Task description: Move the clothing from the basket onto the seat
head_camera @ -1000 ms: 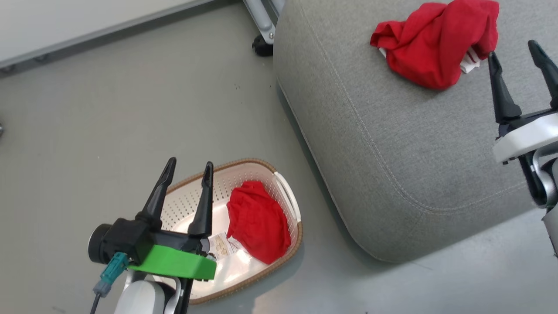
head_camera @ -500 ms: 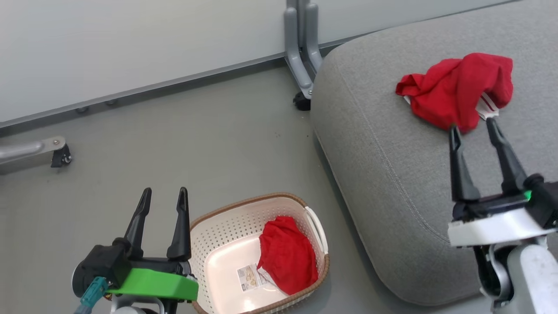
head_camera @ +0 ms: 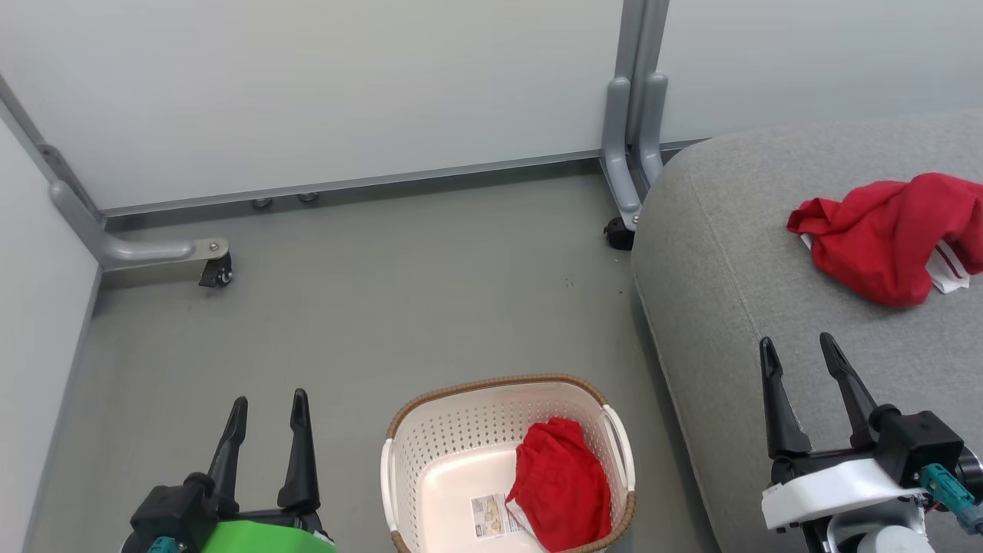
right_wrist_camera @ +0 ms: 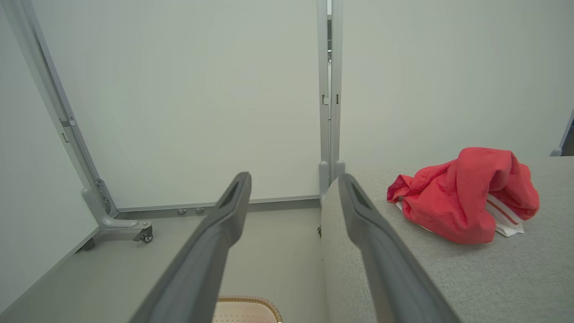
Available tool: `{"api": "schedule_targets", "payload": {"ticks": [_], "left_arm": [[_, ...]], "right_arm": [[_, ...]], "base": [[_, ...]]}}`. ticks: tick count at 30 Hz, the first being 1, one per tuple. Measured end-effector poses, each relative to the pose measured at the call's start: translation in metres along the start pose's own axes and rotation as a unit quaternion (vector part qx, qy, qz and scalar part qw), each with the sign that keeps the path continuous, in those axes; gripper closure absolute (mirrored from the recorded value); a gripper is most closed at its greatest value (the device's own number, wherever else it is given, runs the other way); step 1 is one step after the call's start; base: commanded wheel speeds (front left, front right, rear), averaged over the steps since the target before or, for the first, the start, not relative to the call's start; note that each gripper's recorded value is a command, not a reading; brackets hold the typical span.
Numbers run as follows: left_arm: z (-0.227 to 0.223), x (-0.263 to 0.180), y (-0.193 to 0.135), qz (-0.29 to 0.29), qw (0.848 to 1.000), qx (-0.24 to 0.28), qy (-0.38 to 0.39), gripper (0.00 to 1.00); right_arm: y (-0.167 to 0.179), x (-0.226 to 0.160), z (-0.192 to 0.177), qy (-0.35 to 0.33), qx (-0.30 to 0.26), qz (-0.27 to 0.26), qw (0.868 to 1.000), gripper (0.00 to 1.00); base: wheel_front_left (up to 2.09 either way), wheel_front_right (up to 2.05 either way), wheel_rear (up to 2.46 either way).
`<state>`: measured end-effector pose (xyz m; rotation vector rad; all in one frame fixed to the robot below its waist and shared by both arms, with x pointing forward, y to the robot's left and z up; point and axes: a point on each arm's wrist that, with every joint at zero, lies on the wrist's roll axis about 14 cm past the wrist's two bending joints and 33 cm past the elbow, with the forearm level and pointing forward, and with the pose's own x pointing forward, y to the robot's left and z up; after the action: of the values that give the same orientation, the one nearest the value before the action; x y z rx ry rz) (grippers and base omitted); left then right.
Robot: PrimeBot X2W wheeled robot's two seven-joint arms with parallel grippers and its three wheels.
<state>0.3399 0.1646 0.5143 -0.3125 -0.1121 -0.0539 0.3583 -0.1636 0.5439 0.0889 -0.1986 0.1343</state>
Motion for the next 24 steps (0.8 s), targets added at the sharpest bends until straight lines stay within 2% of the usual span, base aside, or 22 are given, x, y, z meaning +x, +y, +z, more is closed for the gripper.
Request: {"api": "schedule_targets", "payload": {"ticks": [7, 24], "left_arm": [[0.005, -0.012, 0.007, 0.013, 1.000, 0.001, -0.008, 0.00], [0.002, -0.017, 0.008, 0.017, 1.000, 0.001, -0.004, 0.00]], "right_arm": [[0.014, 0.001, 0.001, -0.001, -0.001, 0.018, 1.000, 0.00], [0.020, 0.001, -0.004, 0.004, 0.005, 0.022, 1.000, 0.00]], "base": [[0.00, 0.00, 0.00], [0.00, 0.00, 0.00]]}}
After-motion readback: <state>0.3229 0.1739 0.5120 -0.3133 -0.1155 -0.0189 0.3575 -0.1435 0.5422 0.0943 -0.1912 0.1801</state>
